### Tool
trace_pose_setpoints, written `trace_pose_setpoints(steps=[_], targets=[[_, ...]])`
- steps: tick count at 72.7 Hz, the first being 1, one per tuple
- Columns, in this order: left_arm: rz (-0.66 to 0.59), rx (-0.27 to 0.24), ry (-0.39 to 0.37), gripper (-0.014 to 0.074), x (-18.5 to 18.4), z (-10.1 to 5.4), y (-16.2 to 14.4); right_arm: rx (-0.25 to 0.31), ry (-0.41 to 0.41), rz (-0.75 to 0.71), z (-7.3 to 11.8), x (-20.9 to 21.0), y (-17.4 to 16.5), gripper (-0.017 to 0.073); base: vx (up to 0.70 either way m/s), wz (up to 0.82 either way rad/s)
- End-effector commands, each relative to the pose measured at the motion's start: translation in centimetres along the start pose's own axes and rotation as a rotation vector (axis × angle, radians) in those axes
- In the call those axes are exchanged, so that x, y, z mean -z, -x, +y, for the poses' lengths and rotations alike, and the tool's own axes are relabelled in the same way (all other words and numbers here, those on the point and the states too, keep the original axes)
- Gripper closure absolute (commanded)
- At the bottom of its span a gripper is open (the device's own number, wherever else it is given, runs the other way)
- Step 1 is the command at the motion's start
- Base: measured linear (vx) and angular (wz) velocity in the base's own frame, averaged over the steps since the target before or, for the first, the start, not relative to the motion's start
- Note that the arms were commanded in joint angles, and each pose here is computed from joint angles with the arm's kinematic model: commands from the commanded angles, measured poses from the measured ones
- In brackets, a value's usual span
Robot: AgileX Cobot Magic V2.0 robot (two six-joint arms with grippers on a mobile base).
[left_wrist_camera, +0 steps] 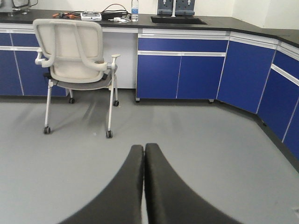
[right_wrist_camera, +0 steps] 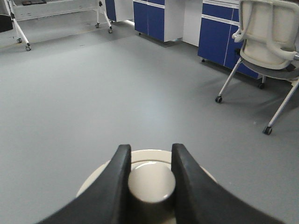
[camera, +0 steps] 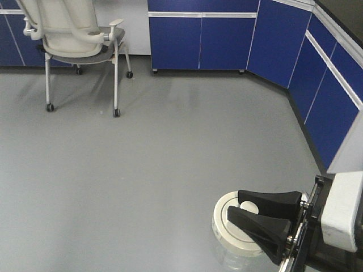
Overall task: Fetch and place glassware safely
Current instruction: 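Drive the base across the lab to the other black counter, holding the jar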
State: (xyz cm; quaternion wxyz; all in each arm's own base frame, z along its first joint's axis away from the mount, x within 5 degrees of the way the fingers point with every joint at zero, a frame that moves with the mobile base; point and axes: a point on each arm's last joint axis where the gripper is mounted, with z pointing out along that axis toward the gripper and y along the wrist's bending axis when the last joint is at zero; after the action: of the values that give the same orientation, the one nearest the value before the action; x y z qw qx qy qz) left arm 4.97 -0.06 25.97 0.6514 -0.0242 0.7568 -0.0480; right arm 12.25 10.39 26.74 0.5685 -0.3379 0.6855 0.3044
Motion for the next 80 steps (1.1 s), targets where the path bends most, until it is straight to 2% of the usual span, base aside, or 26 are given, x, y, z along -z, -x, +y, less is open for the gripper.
trace_pose_setpoints(steps=[1,49,80], targets=[[-0.085,0.005,-0.025,0.0601,0.21,-0.26,1.40,-0.011,0.024,-0.071,0.17,0.07,1.45,0.0560,0.71,-0.04],[-0.085,0.005,-0.025,0.0601,0.21,-0.26,1.40,-0.012,0.012,-0.064,0.05,0.05,1.39,0.0560,0.67,-0.02],[-0.085,0.005,-0.025,0.0601,0.21,-0.26,1.40,-0.012,-0.009,-0.055,-0.13,0.05,1.30,0.0560,0.46,-0.69]])
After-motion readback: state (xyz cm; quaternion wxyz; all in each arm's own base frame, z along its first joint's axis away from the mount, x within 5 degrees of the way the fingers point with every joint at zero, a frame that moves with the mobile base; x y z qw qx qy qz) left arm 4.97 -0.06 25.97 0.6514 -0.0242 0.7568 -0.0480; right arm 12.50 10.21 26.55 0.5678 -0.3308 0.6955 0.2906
